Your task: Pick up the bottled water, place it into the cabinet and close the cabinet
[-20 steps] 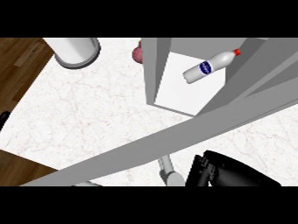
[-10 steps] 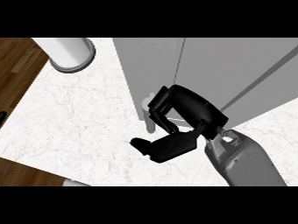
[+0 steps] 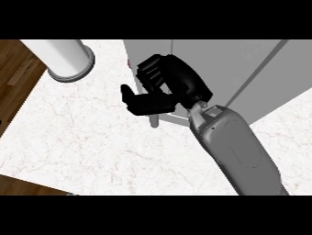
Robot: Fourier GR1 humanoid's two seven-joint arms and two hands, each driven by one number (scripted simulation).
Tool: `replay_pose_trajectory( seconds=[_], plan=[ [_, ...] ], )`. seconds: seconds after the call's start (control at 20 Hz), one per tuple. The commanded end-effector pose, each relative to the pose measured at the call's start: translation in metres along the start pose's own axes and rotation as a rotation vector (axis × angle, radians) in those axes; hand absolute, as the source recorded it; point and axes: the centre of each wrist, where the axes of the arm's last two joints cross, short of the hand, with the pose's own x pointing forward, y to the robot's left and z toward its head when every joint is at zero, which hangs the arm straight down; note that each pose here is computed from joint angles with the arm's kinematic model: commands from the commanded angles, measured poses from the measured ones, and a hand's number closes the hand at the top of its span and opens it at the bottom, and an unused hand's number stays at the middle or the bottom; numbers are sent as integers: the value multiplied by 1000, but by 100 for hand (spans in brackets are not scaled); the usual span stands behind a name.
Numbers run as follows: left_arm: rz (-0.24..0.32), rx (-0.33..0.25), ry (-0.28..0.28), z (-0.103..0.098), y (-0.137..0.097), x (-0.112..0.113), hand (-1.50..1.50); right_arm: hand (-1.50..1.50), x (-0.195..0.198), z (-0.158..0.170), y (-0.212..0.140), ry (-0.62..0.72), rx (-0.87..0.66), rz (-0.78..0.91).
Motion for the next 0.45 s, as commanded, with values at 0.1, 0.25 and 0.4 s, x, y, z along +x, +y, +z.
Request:
replay_pose_trajectory(
  seconds=[0.1, 0.25, 0.4],
  plan=[
    [4, 12, 12, 7, 3, 0, -150, -150, 27, -29, -24, -64, -207, -117],
    [19, 5, -7, 9, 3, -4, -150, -150, 26, -33, -21, -56, -230, -152],
    [4, 2, 3, 8, 2, 0, -150, -150, 26, -39, -18, -47, -231, -165]
  ],
)
